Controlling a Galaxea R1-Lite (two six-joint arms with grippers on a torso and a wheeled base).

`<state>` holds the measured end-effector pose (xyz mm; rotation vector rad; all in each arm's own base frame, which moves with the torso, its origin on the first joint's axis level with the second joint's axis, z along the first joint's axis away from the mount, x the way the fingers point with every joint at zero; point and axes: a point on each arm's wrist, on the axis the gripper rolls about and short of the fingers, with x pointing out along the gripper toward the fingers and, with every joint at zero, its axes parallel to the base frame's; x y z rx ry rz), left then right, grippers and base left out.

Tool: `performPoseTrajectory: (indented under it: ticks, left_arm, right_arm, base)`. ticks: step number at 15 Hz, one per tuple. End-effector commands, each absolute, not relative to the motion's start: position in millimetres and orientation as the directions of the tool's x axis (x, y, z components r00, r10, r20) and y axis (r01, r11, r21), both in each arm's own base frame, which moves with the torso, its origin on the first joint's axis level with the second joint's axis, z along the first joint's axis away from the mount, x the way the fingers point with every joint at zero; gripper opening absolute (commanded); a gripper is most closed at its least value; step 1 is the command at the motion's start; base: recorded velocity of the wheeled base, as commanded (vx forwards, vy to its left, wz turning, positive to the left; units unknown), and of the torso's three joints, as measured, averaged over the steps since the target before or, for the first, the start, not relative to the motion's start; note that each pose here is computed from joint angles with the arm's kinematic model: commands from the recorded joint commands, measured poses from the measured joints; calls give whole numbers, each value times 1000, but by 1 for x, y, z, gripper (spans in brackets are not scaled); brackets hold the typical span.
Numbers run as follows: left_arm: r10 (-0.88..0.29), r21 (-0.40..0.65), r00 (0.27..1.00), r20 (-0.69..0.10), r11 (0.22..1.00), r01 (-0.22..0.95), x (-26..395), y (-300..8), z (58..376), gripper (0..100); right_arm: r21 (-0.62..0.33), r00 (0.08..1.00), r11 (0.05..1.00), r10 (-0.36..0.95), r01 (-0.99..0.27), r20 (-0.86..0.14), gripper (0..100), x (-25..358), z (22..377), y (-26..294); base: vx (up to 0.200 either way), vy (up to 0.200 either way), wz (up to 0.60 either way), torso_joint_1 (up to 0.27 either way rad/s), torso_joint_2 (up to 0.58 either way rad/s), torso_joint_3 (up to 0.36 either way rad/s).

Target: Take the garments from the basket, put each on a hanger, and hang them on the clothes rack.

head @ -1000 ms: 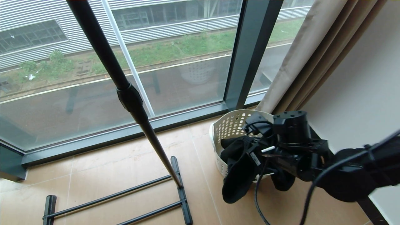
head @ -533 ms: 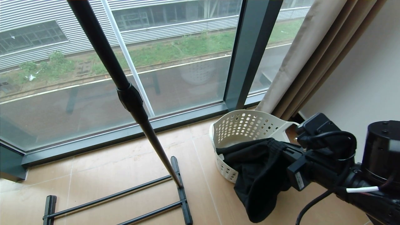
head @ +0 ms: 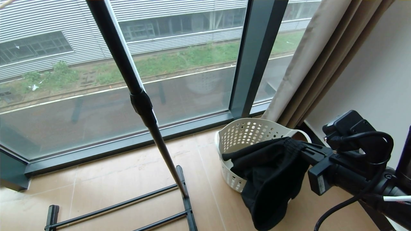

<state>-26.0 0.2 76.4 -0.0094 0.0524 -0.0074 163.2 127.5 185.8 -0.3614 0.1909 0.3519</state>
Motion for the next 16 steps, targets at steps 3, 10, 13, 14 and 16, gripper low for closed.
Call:
performPoseTrajectory:
  ticks: [3,10,13,14,16]
  left_arm:
    - [-8,-11,999,-54,1000,7,-26,0,76,100]
    - [-8,-11,999,-54,1000,7,-26,0,76,100]
    - [-8,-11,999,-54,1000,7,-26,0,76,100]
    - [-8,-11,999,-54,1000,7,-26,0,76,100]
    - [-8,-11,999,-54,1000,7,-26,0,76,100]
  right_arm:
    - [-308,924,878,307,-368,-229,0,160,188,124]
    - [-307,933,889,279,-340,-226,0,162,188,119]
    - [-312,932,887,278,-342,-232,0,162,186,118]
    - [-312,932,886,278,-342,-233,0,162,186,118]
    - [-312,932,887,278,-342,-232,0,162,186,118]
  base:
    - [0,0,0,1,2,201]
    - [0,0,0,46,-160,85]
    - [0,0,0,139,-448,-103]
    - [0,0,0,159,-471,-110]
    - [0,0,0,178,-488,-105]
